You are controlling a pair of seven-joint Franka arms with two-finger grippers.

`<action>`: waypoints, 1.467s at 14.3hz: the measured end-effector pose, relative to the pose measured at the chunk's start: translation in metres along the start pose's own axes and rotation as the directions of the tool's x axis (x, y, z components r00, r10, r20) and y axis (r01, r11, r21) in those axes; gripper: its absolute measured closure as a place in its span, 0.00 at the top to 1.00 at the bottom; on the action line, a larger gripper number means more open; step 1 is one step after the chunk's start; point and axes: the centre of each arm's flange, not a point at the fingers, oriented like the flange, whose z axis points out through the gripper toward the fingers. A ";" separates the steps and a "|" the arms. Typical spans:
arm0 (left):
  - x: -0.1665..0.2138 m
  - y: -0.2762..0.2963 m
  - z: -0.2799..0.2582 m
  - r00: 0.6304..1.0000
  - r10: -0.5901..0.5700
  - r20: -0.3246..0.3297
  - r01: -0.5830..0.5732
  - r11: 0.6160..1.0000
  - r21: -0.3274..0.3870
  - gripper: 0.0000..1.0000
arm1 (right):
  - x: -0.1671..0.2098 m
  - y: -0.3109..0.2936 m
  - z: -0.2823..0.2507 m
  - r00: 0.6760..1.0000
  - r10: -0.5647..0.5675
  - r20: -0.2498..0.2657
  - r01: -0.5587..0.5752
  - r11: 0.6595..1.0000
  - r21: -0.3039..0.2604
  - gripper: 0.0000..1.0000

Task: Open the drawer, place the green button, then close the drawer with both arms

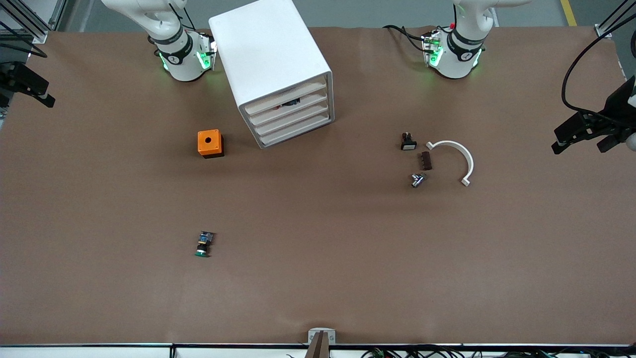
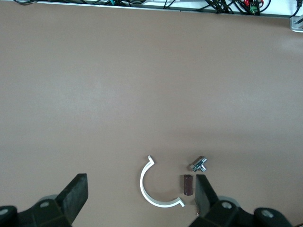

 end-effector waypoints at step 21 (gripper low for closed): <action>0.020 0.029 0.175 0.937 0.007 0.350 0.001 1.000 -0.023 1.00 | 0.016 0.001 0.027 0.999 0.003 0.052 -0.003 1.000 -0.001 1.00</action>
